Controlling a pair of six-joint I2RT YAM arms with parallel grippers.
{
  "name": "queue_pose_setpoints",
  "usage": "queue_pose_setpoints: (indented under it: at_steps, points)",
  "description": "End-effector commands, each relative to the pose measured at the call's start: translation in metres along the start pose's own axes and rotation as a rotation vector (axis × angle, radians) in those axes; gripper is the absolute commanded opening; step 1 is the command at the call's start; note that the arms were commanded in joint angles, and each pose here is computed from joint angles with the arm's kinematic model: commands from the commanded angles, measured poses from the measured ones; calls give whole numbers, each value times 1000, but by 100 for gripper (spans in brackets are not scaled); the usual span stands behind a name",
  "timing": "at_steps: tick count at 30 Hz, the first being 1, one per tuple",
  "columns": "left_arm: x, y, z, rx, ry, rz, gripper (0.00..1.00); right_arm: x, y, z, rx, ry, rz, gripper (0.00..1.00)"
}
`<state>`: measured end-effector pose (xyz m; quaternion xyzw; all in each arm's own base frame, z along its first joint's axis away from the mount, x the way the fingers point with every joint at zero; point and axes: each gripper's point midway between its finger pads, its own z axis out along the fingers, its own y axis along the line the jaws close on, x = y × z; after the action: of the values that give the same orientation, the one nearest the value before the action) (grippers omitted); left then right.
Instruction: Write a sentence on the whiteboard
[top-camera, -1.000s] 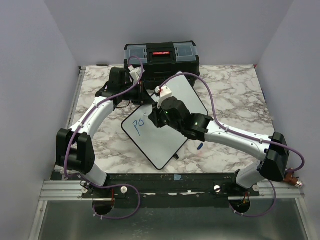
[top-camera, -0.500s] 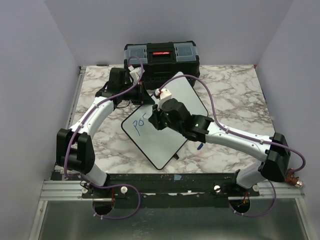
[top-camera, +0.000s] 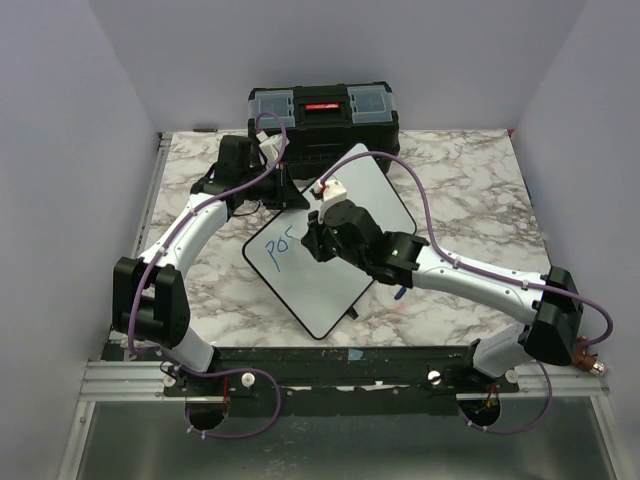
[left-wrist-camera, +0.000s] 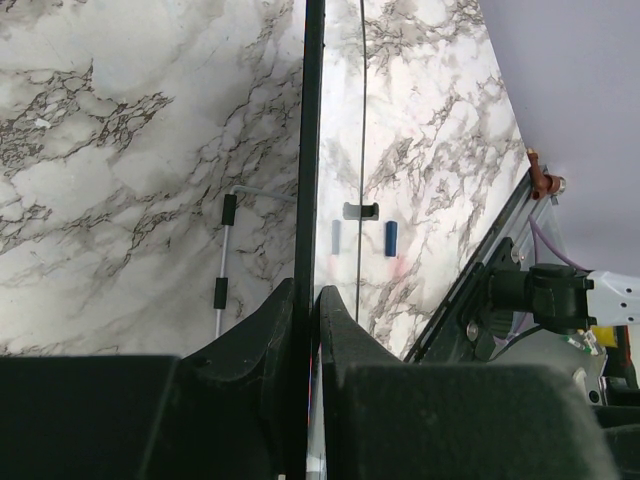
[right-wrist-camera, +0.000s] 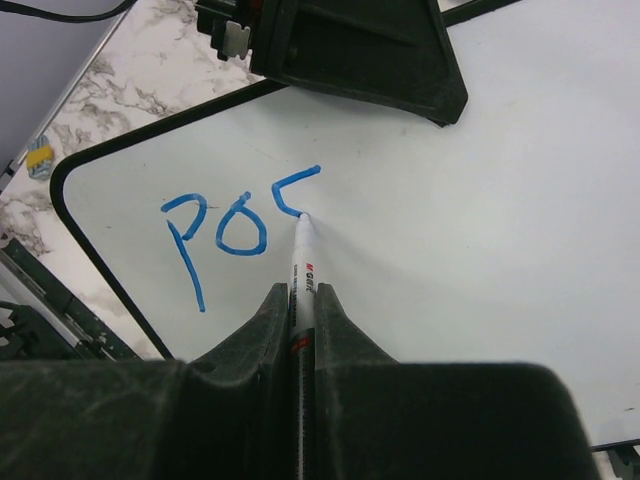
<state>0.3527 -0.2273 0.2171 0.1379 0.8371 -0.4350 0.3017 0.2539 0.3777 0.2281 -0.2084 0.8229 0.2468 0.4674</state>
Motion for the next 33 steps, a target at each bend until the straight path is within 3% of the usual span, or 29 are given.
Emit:
queue_pose_setpoints:
  at_steps: [1,14,22,33]
  points:
    - [-29,-9,-7,-17,-90,88,0,33,-20,-3,74,95,-31,1]
    - [-34,-11,-10,-23,-97,118,0,41,3,-10,-67,144,-23,1]
    - [-35,-11,-11,-26,-99,128,0,5,23,-18,-150,52,-7,1]
    - [-30,-11,-14,-29,-94,138,0,-54,13,-48,-101,-162,35,1]
